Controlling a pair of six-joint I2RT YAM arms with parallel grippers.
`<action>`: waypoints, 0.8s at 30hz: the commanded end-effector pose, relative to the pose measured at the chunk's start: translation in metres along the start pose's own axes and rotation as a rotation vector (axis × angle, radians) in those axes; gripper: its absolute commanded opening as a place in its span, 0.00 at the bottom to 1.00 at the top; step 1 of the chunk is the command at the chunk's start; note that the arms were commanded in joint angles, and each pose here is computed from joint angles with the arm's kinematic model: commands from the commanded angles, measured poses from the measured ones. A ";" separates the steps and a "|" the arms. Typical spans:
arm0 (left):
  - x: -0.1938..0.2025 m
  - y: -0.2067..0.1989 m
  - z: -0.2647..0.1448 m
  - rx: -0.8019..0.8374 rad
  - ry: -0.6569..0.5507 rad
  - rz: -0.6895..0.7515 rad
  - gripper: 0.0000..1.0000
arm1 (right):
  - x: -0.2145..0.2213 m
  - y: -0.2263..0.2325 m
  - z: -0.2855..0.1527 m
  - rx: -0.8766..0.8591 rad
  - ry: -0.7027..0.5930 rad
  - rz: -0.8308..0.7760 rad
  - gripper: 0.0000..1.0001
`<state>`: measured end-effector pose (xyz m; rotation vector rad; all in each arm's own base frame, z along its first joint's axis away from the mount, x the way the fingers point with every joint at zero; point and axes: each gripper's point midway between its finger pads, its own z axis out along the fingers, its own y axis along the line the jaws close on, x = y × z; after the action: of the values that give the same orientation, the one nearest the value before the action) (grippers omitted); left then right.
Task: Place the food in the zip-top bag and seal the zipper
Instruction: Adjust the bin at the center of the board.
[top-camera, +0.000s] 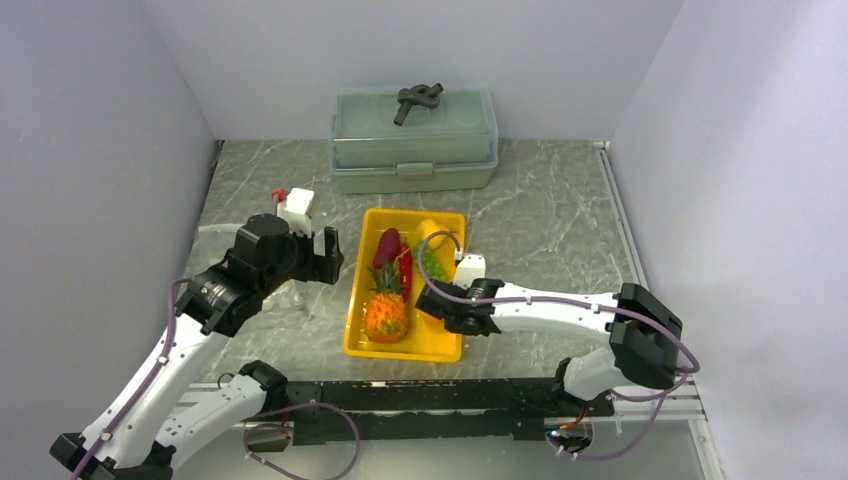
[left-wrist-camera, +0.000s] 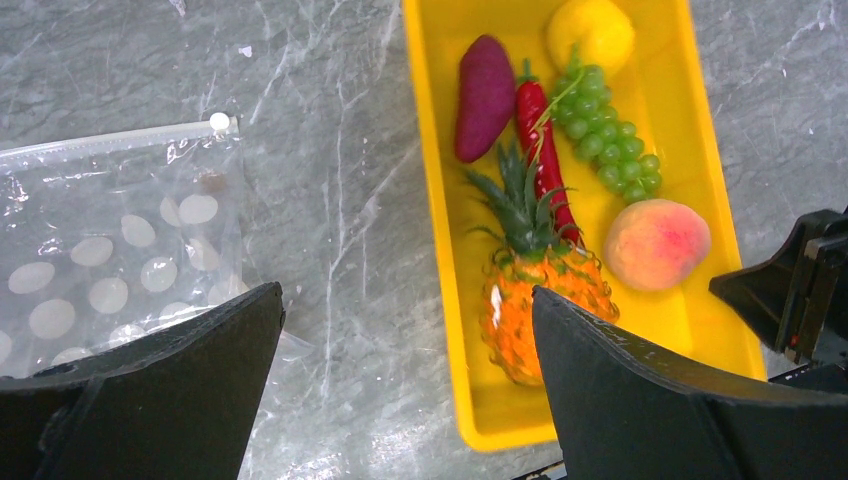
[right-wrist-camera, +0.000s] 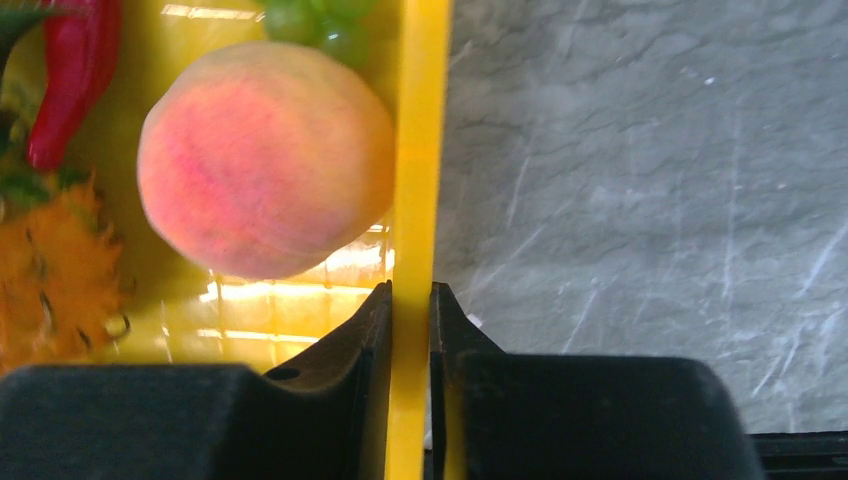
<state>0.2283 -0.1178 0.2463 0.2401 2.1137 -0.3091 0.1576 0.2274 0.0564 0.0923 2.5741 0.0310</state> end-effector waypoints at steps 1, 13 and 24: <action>-0.012 -0.001 -0.005 -0.002 -0.041 -0.025 1.00 | -0.020 -0.013 -0.008 0.015 -0.058 -0.020 0.08; -0.011 -0.001 -0.003 -0.005 -0.034 -0.024 1.00 | -0.041 -0.059 -0.006 0.062 -0.069 -0.093 0.00; -0.010 0.000 -0.001 -0.010 -0.028 -0.023 1.00 | -0.039 -0.088 0.001 0.069 -0.025 -0.126 0.11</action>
<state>0.2284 -0.1178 0.2461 0.2397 2.1148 -0.3085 0.1847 0.1436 0.0697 -0.0047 2.5662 -0.0927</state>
